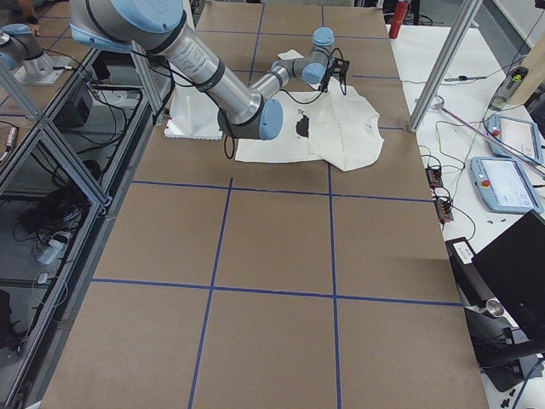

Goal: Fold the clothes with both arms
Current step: 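Grasp the sleeve cuff with the right gripper and fold it across the shirt chest, then release the folded sleeve with the right gripper while the left gripper grasps the other cuff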

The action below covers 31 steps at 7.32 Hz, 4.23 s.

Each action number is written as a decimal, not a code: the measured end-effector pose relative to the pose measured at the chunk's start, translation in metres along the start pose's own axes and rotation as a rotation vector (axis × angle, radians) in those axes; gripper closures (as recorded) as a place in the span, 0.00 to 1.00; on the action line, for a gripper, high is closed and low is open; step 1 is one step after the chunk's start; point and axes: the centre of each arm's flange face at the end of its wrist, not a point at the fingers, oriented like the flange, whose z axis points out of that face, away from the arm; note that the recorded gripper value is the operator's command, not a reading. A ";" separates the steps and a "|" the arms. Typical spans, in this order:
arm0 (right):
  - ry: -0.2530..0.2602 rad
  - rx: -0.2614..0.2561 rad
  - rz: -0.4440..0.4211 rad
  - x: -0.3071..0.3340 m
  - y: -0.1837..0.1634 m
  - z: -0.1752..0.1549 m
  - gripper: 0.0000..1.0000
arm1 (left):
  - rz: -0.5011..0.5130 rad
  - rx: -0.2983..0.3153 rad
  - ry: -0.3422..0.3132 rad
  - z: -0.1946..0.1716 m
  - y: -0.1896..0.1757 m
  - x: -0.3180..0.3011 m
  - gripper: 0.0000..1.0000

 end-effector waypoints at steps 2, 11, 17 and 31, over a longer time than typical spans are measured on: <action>-0.010 0.054 -0.021 -0.029 0.036 0.015 0.03 | 0.000 0.000 0.004 0.000 0.000 0.001 0.00; -0.049 0.016 -0.031 0.148 -0.088 -0.094 0.00 | -0.367 -0.190 0.095 0.187 0.034 0.059 0.00; -0.011 0.019 -0.066 0.181 -0.092 -0.081 0.00 | -0.483 -0.253 0.095 0.245 0.058 0.136 0.14; -0.022 0.027 -0.078 0.184 -0.079 -0.070 0.00 | -0.452 -0.228 0.123 0.224 0.057 0.163 1.00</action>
